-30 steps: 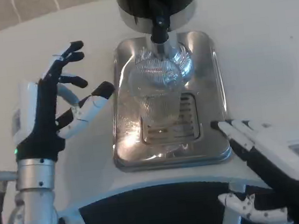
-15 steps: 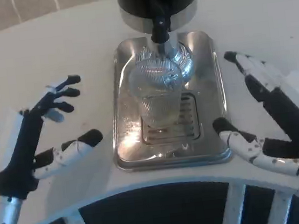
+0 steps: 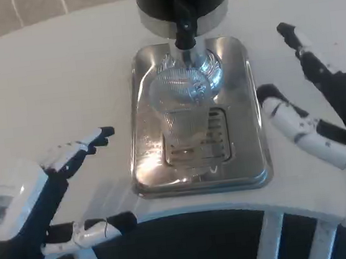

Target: Grasp the cup under the faucet to collect the drink, then remove the cup.

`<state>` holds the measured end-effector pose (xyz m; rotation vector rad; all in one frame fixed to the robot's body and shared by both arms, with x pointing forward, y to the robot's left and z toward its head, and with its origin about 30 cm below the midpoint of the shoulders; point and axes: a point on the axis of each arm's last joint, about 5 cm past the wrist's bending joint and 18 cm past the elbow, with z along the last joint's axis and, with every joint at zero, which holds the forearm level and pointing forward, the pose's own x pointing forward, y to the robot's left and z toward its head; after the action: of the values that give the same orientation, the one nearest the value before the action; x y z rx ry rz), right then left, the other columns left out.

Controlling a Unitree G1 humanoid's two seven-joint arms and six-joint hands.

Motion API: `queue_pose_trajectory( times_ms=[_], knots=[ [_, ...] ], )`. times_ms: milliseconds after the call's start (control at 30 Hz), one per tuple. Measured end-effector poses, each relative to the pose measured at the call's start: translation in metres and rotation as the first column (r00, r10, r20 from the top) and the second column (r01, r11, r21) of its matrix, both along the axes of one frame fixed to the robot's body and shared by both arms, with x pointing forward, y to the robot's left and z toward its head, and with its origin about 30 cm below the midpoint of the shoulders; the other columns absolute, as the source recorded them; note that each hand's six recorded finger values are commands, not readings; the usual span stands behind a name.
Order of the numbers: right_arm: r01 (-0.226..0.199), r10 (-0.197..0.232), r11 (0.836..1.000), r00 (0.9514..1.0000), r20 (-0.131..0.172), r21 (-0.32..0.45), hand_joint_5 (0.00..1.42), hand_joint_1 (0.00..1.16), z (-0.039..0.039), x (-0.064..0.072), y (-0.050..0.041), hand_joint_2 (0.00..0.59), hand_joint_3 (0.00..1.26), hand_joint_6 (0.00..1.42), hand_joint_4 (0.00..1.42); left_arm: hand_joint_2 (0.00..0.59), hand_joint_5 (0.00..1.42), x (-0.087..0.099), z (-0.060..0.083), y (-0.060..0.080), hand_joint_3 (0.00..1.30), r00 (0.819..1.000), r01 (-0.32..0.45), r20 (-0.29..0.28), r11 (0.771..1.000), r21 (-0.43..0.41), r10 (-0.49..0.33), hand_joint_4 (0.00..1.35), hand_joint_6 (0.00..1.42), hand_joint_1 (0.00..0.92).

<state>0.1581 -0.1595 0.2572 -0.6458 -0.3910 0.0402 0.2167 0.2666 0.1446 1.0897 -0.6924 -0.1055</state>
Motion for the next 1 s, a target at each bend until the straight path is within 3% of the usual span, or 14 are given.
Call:
queue_pose_trajectory(
  times_ms=[267, 467, 633, 1000],
  knots=[
    [-0.060, 0.060, 0.995, 0.9982, 0.005, 0.081, 0.00, 0.29, 0.0125, 0.017, 0.0021, 0.506, 0.00, 0.02, 0.00, 0.089, 0.26, -0.009, -0.001, 0.002, 0.17, 0.999, 0.000, -0.038, 0.999, 0.051, 0.002, 0.17, 0.34, 0.119],
    [-0.113, 0.110, 0.988, 0.9934, 0.032, 0.109, 0.00, 0.29, 0.0335, 0.026, 0.0085, 0.508, 0.00, 0.02, 0.00, 0.090, 0.25, -0.014, -0.002, 0.002, 0.16, 0.998, -0.005, -0.062, 0.998, 0.067, 0.009, 0.16, 0.33, 0.119],
    [-0.145, 0.142, 0.983, 0.9891, 0.039, 0.115, 0.00, 0.28, 0.0429, 0.029, 0.0154, 0.514, 0.00, 0.02, 0.00, 0.090, 0.25, -0.015, -0.001, 0.001, 0.16, 0.998, -0.007, -0.064, 0.997, 0.077, 0.012, 0.16, 0.33, 0.119],
    [-0.202, 0.198, 0.972, 0.9793, 0.041, 0.117, 0.00, 0.27, 0.0440, 0.032, 0.0278, 0.517, 0.00, 0.02, 0.00, 0.090, 0.25, -0.018, -0.001, 0.002, 0.16, 0.997, -0.017, -0.077, 0.996, 0.085, 0.024, 0.15, 0.33, 0.119]
  ],
)
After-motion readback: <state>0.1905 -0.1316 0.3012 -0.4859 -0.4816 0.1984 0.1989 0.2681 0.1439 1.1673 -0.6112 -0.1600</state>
